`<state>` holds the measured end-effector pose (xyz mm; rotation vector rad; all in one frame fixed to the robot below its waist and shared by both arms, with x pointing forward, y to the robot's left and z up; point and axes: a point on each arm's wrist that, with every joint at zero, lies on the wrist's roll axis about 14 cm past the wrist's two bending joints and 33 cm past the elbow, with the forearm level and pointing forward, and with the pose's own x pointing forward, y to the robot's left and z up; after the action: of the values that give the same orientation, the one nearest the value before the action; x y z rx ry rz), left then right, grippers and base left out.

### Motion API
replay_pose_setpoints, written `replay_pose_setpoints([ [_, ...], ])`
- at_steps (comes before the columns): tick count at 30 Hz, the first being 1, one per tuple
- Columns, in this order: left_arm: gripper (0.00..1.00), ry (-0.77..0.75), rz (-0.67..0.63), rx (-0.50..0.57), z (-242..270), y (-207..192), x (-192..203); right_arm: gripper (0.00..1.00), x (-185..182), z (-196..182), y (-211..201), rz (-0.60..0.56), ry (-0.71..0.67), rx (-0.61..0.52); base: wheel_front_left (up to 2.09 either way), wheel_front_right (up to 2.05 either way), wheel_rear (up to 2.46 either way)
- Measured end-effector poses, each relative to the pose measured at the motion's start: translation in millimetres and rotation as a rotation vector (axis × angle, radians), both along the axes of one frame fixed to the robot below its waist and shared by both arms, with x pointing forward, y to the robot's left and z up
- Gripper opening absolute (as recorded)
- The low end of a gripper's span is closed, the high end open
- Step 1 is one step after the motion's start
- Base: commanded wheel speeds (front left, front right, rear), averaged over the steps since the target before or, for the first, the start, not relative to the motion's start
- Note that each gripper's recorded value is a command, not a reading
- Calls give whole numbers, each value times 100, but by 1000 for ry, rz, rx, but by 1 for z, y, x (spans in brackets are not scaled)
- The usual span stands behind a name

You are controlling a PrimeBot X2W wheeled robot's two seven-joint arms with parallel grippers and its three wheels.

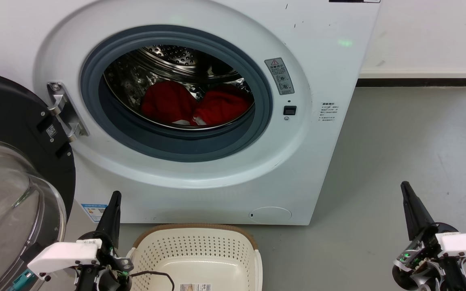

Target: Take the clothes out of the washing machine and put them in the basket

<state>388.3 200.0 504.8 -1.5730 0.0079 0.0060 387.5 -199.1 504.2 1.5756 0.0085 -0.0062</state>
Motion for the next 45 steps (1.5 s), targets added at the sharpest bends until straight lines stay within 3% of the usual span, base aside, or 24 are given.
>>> replay_pose_setpoints([
  [37, 0, 0, 0, 0, 0, 0, 0, 0, 0, 0, 0, 0, 0, 0, 0, 0, 0],
  [38, 100, 0, 0, 0, 0, 0, 0, 100, 0, 0, 0, 0, 0, 0, 0, 0, 0],
  [45, 100, 99, 8, -6, -33, 0, -16, 100, -15, -32, 0, -12, 94, 8, 0, 0, 0],
])
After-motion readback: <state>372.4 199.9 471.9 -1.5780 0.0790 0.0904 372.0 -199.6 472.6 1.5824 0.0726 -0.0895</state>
